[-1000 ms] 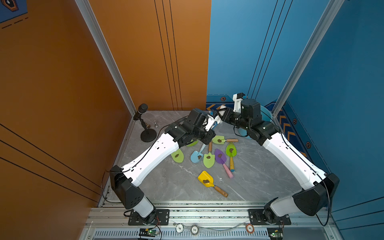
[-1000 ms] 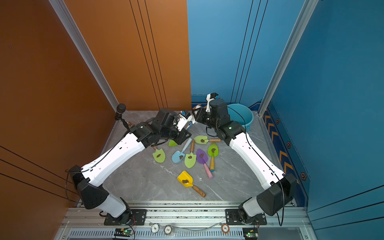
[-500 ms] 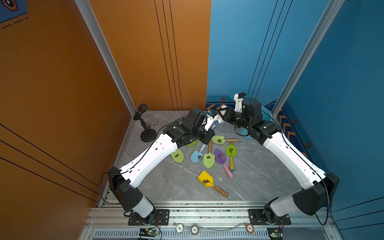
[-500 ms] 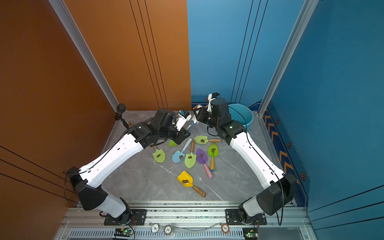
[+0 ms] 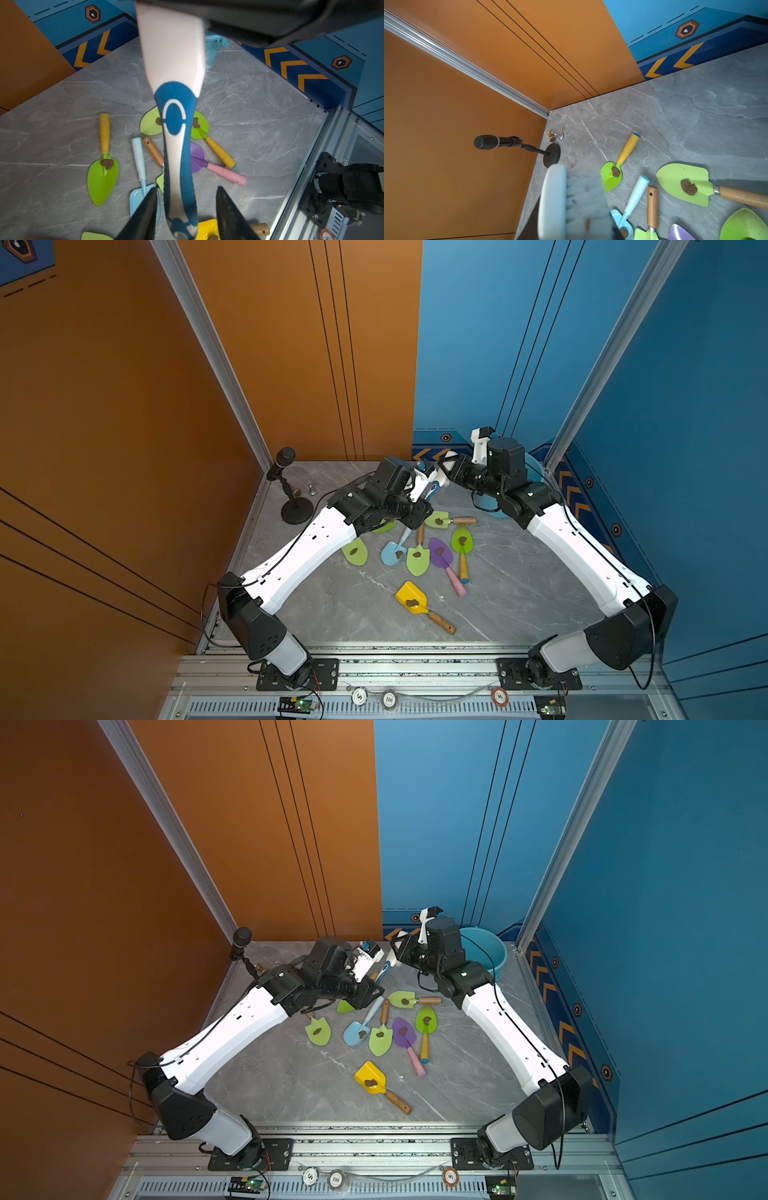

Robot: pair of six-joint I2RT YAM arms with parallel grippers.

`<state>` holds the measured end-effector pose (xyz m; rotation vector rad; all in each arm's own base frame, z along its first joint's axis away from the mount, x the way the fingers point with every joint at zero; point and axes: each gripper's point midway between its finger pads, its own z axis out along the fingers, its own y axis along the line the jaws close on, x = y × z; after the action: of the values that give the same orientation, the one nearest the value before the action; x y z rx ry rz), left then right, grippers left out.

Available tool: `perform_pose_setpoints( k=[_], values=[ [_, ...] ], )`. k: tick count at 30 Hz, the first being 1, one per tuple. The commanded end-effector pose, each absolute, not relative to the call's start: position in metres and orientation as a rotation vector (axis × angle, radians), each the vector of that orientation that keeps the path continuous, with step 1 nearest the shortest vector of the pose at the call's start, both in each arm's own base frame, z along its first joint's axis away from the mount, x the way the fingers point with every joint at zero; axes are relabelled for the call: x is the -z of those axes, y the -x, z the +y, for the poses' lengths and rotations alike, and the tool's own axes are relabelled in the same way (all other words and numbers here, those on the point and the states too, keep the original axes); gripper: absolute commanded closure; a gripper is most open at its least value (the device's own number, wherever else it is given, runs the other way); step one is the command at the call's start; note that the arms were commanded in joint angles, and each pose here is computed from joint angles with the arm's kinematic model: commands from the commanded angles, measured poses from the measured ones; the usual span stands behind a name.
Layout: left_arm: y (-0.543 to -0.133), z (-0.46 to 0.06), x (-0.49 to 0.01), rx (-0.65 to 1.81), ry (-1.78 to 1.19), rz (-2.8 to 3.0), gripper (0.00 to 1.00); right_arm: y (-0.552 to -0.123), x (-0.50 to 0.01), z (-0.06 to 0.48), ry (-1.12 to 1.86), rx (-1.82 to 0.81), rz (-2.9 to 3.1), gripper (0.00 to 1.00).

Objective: Brush the soil off the hand trowel and place it into the bucket
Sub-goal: Pick up the brush from the center of the board.

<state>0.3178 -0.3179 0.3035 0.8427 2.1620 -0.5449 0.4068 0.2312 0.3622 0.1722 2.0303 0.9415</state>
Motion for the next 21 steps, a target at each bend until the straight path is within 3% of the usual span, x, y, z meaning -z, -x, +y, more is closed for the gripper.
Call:
perform_pose_setpoints(
  k=[1, 15, 21],
  values=[
    [-0.3149, -0.3279, -0.3020, 0.578, -0.871, 2.163, 0.53, -0.4022, -0.3848, 0.2298, -0.169, -1.001, 1.964, 0.83],
    [-0.3132, -0.3324, -0.3063, 0.614, -0.876, 2.149, 0.64, -0.4038, -0.3796, 0.2258, -0.175, -1.012, 1.981, 0.83],
    [-0.3142, -0.3354, -0.3054, 0.613, -0.873, 2.141, 0.84, -0.4045, -0.3790, 0.2297, -0.159, -1.037, 2.001, 0.83]
  ],
)
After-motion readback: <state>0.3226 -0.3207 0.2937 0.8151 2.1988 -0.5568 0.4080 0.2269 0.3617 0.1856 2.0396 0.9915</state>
